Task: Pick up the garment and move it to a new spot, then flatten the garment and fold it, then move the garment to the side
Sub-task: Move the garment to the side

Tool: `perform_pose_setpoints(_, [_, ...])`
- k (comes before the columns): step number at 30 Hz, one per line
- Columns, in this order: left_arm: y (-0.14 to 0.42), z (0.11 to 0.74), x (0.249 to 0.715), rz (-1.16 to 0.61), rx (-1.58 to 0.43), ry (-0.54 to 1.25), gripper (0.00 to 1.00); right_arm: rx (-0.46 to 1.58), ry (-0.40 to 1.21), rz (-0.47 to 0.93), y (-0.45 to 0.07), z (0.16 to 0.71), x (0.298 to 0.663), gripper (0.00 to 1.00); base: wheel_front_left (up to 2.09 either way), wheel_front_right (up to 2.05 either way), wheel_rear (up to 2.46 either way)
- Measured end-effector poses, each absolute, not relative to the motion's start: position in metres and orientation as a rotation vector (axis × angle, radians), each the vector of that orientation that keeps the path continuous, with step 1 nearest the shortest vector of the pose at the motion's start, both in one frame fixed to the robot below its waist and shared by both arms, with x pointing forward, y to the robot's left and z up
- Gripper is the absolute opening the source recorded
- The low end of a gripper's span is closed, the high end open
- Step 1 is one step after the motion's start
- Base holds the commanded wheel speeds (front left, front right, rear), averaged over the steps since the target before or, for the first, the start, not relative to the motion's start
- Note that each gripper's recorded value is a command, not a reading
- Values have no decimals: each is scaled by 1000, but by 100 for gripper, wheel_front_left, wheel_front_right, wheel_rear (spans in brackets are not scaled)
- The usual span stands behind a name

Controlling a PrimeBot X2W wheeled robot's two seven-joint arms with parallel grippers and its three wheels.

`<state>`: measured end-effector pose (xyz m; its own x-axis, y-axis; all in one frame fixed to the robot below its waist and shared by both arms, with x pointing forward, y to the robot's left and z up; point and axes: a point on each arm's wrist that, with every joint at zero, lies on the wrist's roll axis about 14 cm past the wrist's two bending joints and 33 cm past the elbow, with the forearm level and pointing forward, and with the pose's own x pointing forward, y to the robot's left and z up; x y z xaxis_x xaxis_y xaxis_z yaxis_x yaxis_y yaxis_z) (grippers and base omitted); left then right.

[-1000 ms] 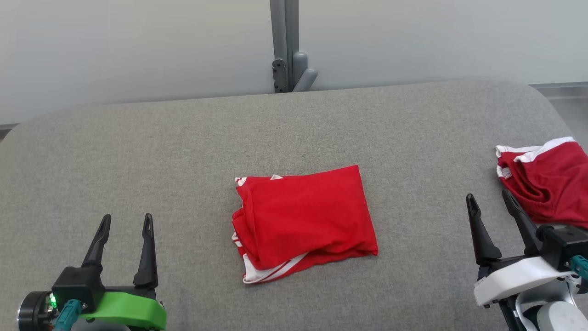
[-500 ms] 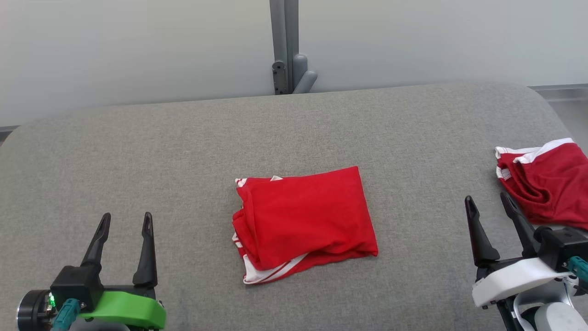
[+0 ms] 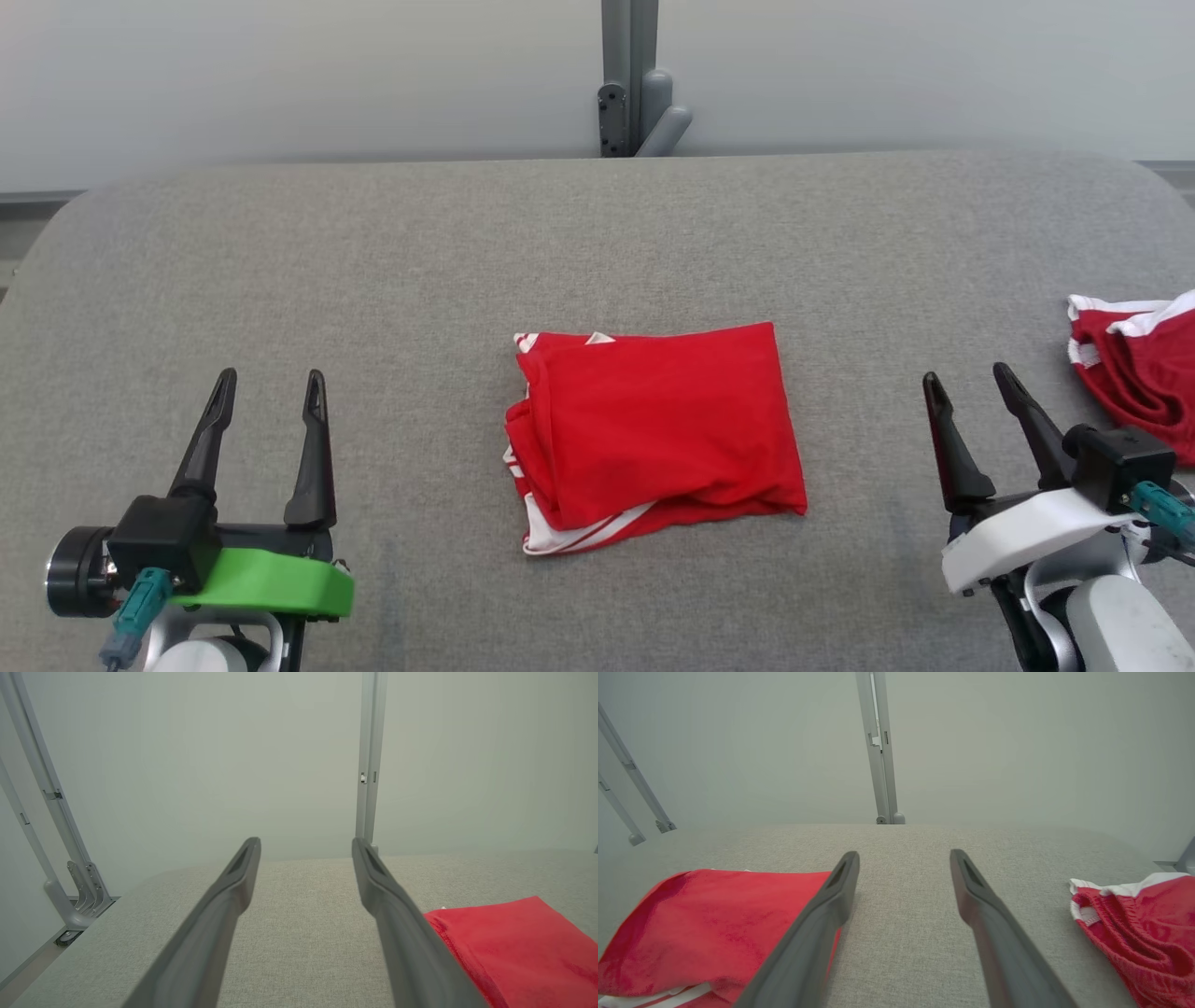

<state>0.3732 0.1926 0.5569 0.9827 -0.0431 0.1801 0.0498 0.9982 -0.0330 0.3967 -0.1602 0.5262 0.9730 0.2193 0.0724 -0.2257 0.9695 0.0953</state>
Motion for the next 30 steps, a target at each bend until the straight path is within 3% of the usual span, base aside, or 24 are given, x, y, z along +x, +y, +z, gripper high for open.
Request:
perform_pose_setpoints(11, [214, 535, 384, 35, -56, -149, 100, 174, 171, 408, -88, 450, 443, 100, 0, 0, 0])
perform_pose_setpoints(21, [226, 512, 390, 83, -57, -93, 100, 205, 380, 492, -52, 388, 452, 100, 0, 0, 0])
perform_pose_setpoints(22, [228, 511, 390, 88, -55, -89, 100, 213, 397, 499, -49, 385, 452, 87, 0, 0, 0])
perform_pose_setpoints(23, [229, 509, 390, 91, -54, -85, 100, 220, 413, 509, -46, 382, 452, 47, 0, 0, 0])
perform_pose_setpoints(24, [230, 508, 391, 94, -53, -82, 100, 221, 419, 523, -42, 381, 452, 18, 0, 0, 0])
perform_pose_setpoints(25, [231, 508, 392, 95, -52, -81, 100, 228, 425, 531, -40, 380, 451, 0, 0, 0, 0])
perform_pose_setpoints(30, [227, 510, 395, 81, -53, -89, 100, 241, 426, 554, -39, 383, 447, 0, 0, 0, 0])
